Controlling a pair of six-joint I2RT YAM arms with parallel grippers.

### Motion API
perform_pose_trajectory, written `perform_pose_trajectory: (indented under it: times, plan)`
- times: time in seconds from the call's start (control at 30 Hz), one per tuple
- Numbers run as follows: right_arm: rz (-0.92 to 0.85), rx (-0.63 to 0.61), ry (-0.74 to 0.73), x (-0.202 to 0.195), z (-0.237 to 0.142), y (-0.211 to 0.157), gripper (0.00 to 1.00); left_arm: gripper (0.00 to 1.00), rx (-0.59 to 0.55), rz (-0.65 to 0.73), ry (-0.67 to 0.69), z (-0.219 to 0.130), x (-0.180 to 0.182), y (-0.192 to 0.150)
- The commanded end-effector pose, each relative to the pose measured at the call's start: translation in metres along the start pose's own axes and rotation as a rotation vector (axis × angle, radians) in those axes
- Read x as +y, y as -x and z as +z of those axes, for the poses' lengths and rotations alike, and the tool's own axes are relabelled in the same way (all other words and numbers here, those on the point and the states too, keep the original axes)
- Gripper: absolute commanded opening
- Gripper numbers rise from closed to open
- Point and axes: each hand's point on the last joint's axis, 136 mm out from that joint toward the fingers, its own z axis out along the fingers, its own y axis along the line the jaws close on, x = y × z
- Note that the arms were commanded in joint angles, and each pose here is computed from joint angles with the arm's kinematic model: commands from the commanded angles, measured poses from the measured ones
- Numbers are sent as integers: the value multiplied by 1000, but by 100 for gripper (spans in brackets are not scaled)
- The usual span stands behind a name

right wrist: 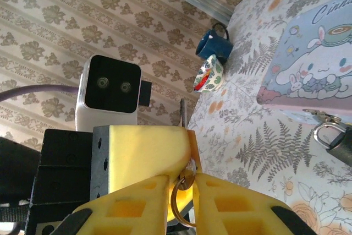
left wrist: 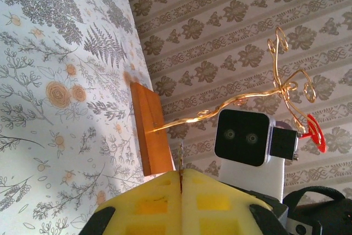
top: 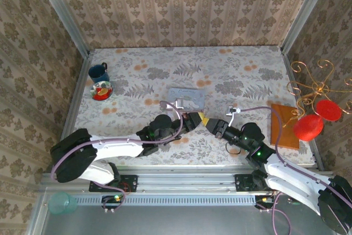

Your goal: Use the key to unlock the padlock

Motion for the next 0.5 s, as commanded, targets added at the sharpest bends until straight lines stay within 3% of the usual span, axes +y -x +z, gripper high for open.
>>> perform_pose_trajectory:
  times: [0.0,0.23,0.47]
  plan:
    - [-26,-29,49,18,1,10,20,0,41,-28,-82,6,-20,-12]
    - [-28,-20,-34,2,1,7,4,0,32,10,-48,1,-18,-9]
    - [-53,30,-55,-1,3,0,0,17,-1,49,-14,-10,-8,5]
